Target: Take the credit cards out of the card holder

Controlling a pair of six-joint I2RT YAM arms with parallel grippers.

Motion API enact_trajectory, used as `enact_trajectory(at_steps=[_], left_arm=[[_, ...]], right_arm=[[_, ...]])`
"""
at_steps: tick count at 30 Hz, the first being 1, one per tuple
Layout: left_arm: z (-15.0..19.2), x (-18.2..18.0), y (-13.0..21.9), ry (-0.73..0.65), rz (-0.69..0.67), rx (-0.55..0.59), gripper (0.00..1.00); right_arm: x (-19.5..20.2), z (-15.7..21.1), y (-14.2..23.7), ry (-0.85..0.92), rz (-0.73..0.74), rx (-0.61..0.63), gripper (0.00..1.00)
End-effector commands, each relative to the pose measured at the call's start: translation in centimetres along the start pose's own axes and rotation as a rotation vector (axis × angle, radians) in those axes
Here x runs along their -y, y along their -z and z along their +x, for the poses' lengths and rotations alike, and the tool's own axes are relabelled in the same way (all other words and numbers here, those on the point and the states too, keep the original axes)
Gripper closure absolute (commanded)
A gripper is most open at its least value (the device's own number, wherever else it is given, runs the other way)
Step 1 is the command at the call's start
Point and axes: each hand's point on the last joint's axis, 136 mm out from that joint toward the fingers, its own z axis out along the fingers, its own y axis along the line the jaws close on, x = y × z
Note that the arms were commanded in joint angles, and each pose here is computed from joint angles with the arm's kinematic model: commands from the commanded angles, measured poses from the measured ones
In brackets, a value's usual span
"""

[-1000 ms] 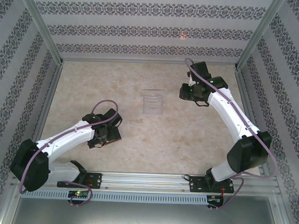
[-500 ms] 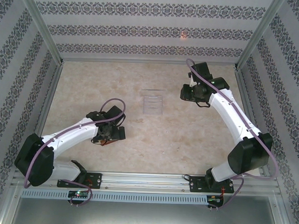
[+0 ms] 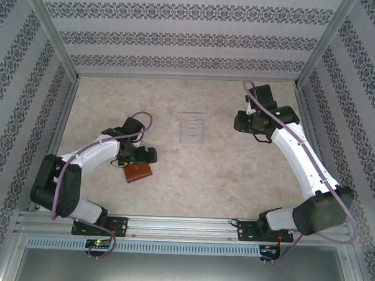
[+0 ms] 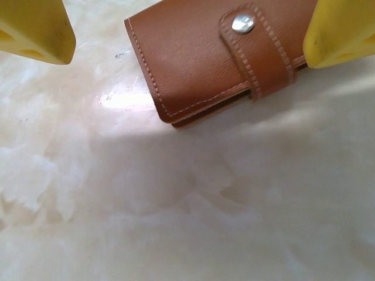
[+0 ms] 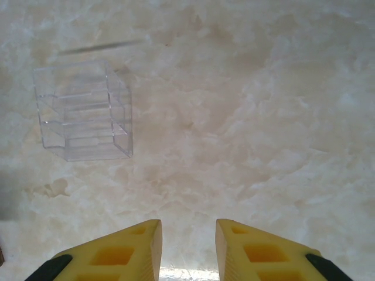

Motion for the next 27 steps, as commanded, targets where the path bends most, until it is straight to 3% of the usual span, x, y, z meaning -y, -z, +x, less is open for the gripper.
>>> enact_trajectory(at_steps=[1,13,27], left_arm=[[0.5,0.6,-1.2,-0.058,0.057,-0.043,0.00],[4.8,1.4,-2.1,-0.001,0.120,-0.173,0.01],[8.9,5.6,-1.7,-0.105,0.082,-0.246,0.01]], right_arm=[[1.5,1.0,0.7,-0.037,0.048,0.000,0.69],[2.1,3.0,1.2,-0.085,0.044,-0.004,0.69],[2.3,4.1,1.1,-0.099,0.041,-0.020,0.69]])
